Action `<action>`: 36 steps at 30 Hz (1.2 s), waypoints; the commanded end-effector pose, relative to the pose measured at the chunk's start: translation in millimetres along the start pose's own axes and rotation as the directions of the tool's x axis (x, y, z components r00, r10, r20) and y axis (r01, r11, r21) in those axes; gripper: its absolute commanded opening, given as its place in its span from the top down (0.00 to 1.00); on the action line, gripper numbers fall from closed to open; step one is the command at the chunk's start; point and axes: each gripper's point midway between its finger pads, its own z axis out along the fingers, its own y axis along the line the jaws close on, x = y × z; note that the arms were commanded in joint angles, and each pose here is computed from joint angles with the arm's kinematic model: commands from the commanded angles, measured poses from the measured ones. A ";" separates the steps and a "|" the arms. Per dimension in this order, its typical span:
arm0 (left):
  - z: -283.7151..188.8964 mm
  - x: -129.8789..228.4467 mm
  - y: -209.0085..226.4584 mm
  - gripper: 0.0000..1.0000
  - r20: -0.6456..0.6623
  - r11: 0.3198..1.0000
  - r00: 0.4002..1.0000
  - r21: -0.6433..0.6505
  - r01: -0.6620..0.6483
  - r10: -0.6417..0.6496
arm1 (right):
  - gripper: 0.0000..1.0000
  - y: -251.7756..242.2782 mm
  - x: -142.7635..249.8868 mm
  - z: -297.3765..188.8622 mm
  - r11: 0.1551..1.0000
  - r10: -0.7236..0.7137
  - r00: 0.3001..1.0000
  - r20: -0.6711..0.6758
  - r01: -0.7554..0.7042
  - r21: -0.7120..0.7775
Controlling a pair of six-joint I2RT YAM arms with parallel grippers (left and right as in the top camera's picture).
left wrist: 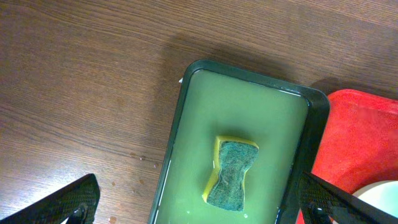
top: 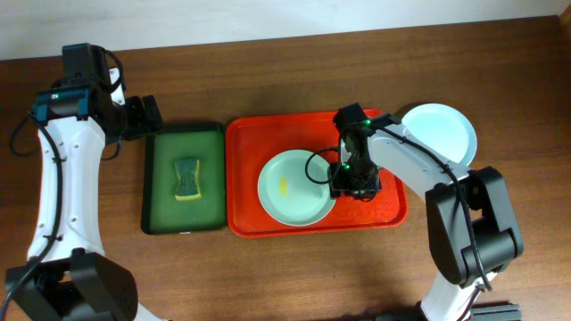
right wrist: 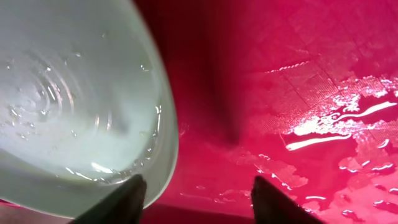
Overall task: Clean dirty plates on tray and stack at the side
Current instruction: 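Grip the remaining pale blue plate rim with the right gripper, then lower left gripper and grasp the sponge in green tray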
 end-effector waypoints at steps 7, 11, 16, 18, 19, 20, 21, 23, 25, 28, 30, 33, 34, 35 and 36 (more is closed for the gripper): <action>-3.6 -2.1 -0.3 0.01 0.011 1.000 1.000 0.006 0.010 -0.010 | 0.19 2.4 1.8 -4.7 1.000 0.005 1.000 0.010 -0.005 -0.013; -3.6 -2.1 -0.3 0.01 0.011 1.000 1.000 0.006 0.010 -0.010 | 0.78 2.2 2.0 -4.6 1.000 0.005 1.000 0.010 -0.005 -0.013; -3.6 -2.1 -0.3 0.01 0.011 1.000 1.000 0.006 0.010 -0.010 | 0.82 3.6 -3.5 -2.3 1.000 0.024 0.999 0.027 -0.023 -0.019; -3.6 -2.1 -0.3 0.01 0.011 1.000 1.000 0.006 0.010 -0.010 | 0.67 5.5 -8.5 -2.4 0.999 0.023 0.999 0.047 -0.022 -0.027; -3.6 -2.2 -0.4 0.01 0.012 1.000 1.000 0.006 0.010 -0.011 | 0.60 6.0 -10.2 -2.5 0.999 0.022 0.998 0.054 -0.021 -0.030; -3.6 -2.2 -0.7 0.01 0.012 1.000 1.000 0.006 0.010 -0.010 | 0.54 6.6 -12.2 -2.6 0.999 0.020 0.998 0.061 -0.018 -0.032; -3.6 -2.2 -0.7 0.01 0.012 1.000 1.000 0.006 0.010 -0.010 | 0.53 7.2 -14.2 -2.8 0.999 0.019 0.997 0.070 -0.016 -0.035; -3.7 -3.6 -1.1 0.01 0.017 1.000 1.000 0.008 0.010 -0.010 | 0.48 7.9 -16.0 -2.9 0.999 0.017 0.997 0.077 -0.014 -0.038; -4.4 -0.9 -16.4 0.01 0.001 0.995 1.000 0.097 0.009 -0.009 | 0.36 12.6 -18.2 -3.3 0.998 0.014 0.996 0.084 -0.009 -0.062; -5.8 17.4 -35.6 0.00 -0.077 0.979 0.997 0.201 0.015 0.001 | 0.02 24.9 -25.3 -5.2 0.992 0.004 0.994 0.107 0.010 -0.126; 5.4 40.3 -48.6 0.15 -0.140 0.978 0.989 0.206 -0.024 0.054 | 0.31 25.1 -24.3 -4.5 0.992 0.004 0.995 0.103 0.009 -0.128; 27.1 74.5 -56.8 0.25 -0.212 0.978 0.964 0.164 -0.126 0.160 | 0.64 23.8 -21.9 -2.3 0.992 0.006 0.995 0.096 0.007 -0.126; 39.5 89.2 -58.0 0.27 -0.238 0.978 0.952 0.127 -0.165 0.192 | 0.66 23.7 -22.1 -1.7 0.992 0.005 0.995 0.098 0.007 -0.127; 44.7 94.4 -59.3 0.27 -0.244 0.977 0.948 0.118 -0.180 0.204 | 0.68 23.9 -22.8 -1.8 0.992 0.005 0.995 0.100 0.008 -0.127; 49.9 99.1 -60.8 0.26 -0.248 0.975 0.944 0.112 -0.193 0.216 | 0.69 24.2 -23.1 -1.8 0.992 0.004 0.995 0.102 0.009 -0.128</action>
